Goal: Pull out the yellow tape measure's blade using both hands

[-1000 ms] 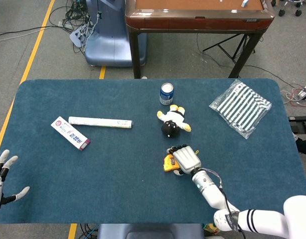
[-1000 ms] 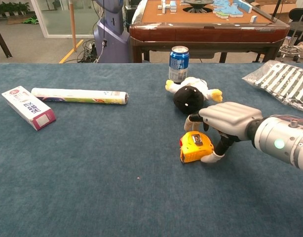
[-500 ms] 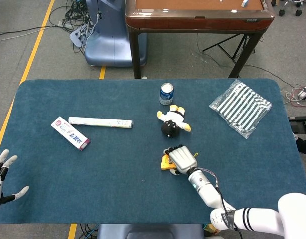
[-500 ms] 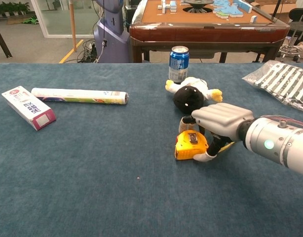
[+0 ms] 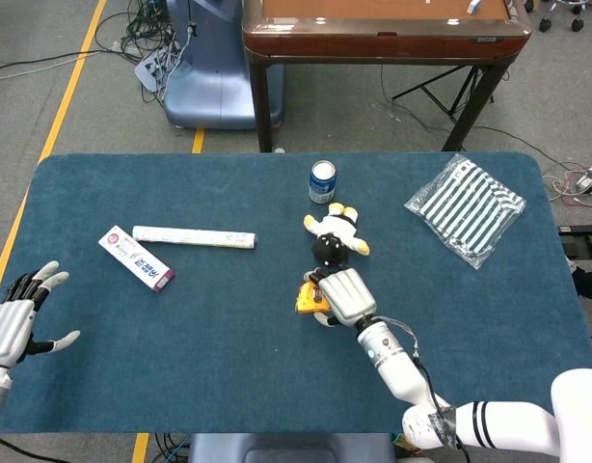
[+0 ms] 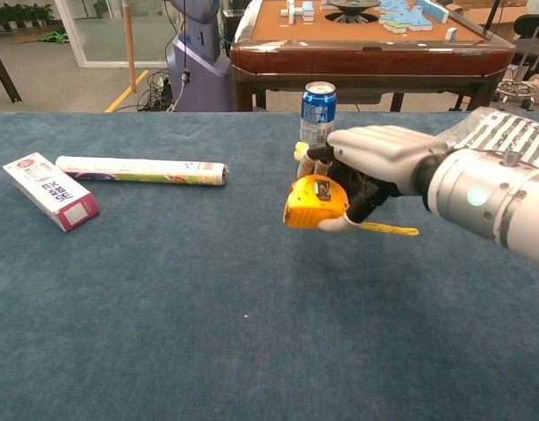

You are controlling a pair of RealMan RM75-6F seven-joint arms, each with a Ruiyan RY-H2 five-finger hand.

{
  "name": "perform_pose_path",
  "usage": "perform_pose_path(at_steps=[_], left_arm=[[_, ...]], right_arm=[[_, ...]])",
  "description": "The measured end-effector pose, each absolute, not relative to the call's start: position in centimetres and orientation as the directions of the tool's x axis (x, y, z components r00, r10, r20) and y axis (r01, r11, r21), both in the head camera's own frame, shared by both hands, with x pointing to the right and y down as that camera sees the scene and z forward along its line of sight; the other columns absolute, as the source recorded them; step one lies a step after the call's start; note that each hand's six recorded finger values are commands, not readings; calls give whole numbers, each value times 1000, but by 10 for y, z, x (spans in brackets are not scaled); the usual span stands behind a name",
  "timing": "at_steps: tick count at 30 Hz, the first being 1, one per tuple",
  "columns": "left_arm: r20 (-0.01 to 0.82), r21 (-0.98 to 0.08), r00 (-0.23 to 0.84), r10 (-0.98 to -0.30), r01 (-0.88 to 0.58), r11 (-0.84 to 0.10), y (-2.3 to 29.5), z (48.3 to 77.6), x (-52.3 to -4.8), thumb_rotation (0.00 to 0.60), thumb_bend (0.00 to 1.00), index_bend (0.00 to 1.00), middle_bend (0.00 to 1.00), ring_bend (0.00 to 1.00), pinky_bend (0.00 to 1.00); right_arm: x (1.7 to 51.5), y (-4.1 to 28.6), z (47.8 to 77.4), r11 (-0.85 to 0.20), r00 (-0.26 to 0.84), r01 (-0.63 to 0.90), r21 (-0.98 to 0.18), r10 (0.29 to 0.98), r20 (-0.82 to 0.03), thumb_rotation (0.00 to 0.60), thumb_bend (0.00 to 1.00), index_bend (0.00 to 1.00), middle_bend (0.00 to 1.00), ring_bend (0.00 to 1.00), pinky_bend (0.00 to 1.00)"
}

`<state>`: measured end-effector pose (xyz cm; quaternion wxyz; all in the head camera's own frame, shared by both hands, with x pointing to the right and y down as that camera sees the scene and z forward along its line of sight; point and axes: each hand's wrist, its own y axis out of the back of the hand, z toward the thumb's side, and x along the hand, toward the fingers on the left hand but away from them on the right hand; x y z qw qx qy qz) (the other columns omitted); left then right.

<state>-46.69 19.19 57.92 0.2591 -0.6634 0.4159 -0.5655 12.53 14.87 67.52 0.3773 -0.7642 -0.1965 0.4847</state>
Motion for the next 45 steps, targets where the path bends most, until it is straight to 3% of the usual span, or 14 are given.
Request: perform_pose_path(at_steps=[12,16,45], left_arm=[[529,-753,115,-841,-392,-528,154,594,-404,600,133,45,69,0,0],[533,-713,147,-833,-452,-536,147,597,-386,600,133,1,23,0,0],[506,-587,209,-837,-628,-511,143,611,-316,600,133,0,0,0,0]], right_arm=[[61,133,645,-569,466,-9,-822,725,-507,600,518,467,501,431,286],[39,132,638,-551,484,16,-834,734,-476,600,518,467,501,431,286],[-26,141,621,-528,492,120,-841,767,-411,600,518,474,501,431,286]])
